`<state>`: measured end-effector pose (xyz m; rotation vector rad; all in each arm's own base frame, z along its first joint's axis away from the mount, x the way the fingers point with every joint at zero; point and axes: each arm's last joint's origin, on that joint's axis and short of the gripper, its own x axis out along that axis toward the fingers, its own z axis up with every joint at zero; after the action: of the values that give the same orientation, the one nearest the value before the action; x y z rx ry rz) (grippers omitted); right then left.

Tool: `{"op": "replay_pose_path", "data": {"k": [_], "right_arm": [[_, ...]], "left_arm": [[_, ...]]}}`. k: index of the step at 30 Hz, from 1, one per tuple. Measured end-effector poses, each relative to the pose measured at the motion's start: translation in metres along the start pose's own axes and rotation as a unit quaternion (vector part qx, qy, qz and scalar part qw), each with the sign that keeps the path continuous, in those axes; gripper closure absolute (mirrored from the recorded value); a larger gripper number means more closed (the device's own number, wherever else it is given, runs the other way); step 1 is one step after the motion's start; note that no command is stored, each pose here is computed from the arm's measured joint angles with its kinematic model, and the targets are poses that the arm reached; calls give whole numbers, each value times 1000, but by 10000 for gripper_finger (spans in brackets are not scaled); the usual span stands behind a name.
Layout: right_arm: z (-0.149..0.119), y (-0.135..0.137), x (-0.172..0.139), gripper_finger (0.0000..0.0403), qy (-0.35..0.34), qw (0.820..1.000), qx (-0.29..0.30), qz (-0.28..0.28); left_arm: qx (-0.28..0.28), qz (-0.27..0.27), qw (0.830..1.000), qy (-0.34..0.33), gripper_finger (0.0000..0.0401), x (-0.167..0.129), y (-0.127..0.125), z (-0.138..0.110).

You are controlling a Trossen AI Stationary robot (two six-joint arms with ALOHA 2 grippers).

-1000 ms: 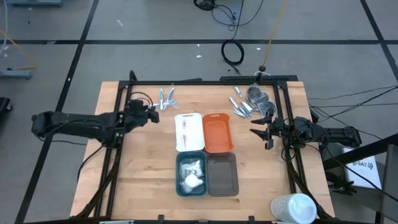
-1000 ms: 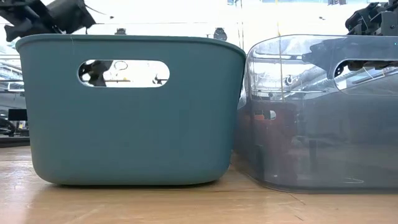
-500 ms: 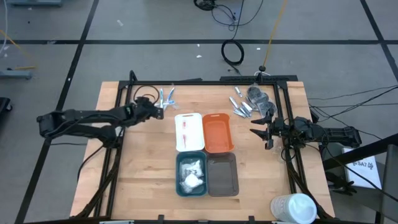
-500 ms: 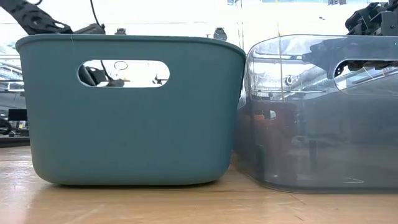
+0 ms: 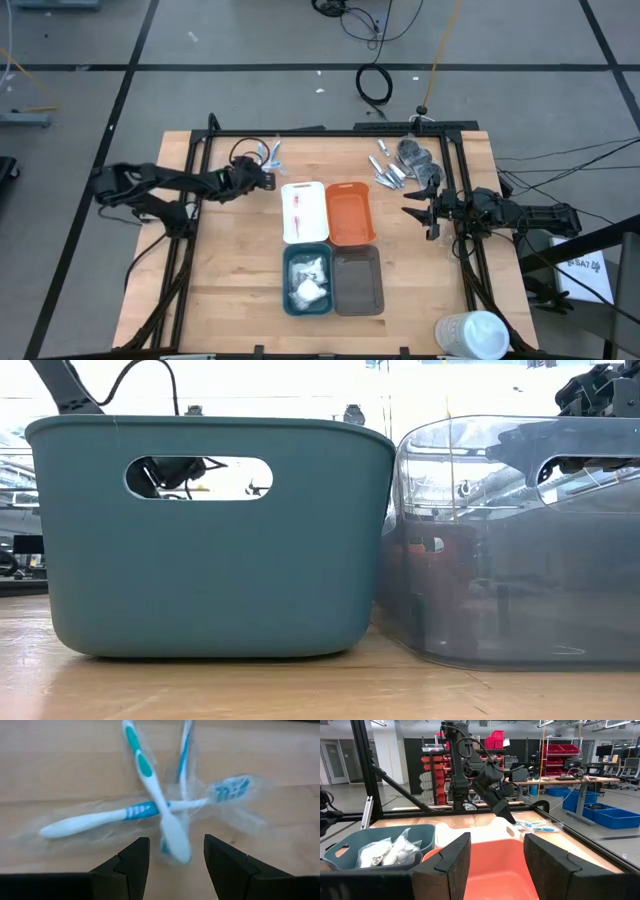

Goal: Pick & Place Travel size toiletries
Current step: Put the green toothbrush into the white bin

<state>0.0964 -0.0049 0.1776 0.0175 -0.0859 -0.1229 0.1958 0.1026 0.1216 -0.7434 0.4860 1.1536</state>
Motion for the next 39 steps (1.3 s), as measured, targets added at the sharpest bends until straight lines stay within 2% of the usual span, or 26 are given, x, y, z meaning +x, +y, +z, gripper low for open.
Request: {"op": "replay_pose_path", "data": {"k": [14, 17, 30, 39], "right_arm": [[0, 0, 0, 231, 0, 1000, 0, 0], [0, 0, 0, 230, 0, 1000, 0, 0], [0, 0, 0, 231, 0, 1000, 0, 0], [0, 0, 0, 229, 0, 1000, 0, 0]], "left_arm": [[15, 14, 1000, -18, 221, 4, 0, -1], [15, 18, 999, -23, 242, 4, 0, 0], [33, 23, 999, -29, 391, 4, 0, 0], [51, 27, 997, -42, 394, 1, -2, -2]]}}
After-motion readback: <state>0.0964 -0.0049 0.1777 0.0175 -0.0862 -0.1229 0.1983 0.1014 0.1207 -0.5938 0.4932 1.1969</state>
